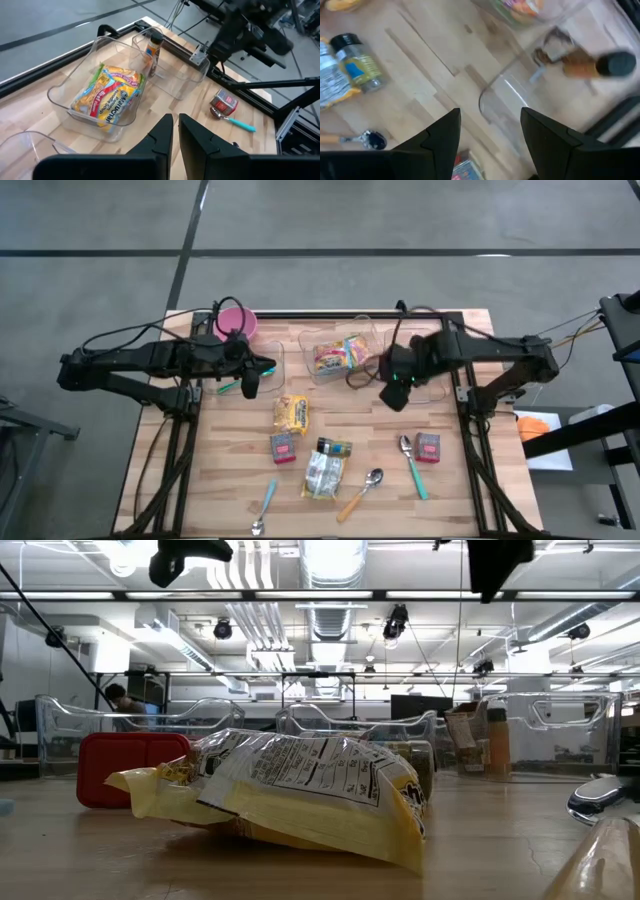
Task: Pick & Place Food Item
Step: Put the red seasoning can into the right transparent bin
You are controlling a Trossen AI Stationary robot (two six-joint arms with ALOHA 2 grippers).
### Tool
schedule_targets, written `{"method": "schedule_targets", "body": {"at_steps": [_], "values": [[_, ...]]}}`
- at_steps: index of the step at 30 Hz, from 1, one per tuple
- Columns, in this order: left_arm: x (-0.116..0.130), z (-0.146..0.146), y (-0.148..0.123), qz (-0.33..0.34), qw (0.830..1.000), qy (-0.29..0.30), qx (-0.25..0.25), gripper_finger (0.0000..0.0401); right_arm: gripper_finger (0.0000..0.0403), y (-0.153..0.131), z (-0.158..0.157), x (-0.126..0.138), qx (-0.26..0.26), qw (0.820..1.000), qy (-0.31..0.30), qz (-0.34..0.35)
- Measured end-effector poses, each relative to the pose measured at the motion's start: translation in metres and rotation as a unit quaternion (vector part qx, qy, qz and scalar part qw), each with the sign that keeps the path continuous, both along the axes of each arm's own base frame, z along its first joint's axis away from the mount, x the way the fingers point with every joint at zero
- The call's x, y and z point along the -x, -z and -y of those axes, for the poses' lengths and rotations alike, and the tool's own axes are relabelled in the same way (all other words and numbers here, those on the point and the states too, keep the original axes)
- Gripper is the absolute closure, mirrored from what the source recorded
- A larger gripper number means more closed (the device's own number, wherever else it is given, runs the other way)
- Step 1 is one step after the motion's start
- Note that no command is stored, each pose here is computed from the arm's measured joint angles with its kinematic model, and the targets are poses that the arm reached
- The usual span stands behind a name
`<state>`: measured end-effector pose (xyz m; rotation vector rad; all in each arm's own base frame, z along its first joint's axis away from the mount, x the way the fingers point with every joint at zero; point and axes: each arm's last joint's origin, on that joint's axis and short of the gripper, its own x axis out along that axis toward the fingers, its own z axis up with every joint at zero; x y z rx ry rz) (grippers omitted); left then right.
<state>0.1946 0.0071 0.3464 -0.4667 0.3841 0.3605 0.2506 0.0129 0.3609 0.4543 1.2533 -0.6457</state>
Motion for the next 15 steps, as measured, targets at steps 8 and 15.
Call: {"method": "schedule_targets", "body": {"at_steps": [8, 15], "values": [[0.0, 0.0, 0.0, 0.008, 1.0, -0.01, 0.018, 0.0361, 0.0197, 0.009, -0.029, 0.006, 0.0, 0.993, 0.116, 0.003], [0.0, 0.001, -0.001, 0.009, 1.0, 0.012, 0.023, 0.0361, 0.0197, 0.028, -0.05, 0.012, -0.011, 0.986, 0.167, -0.015]]}}
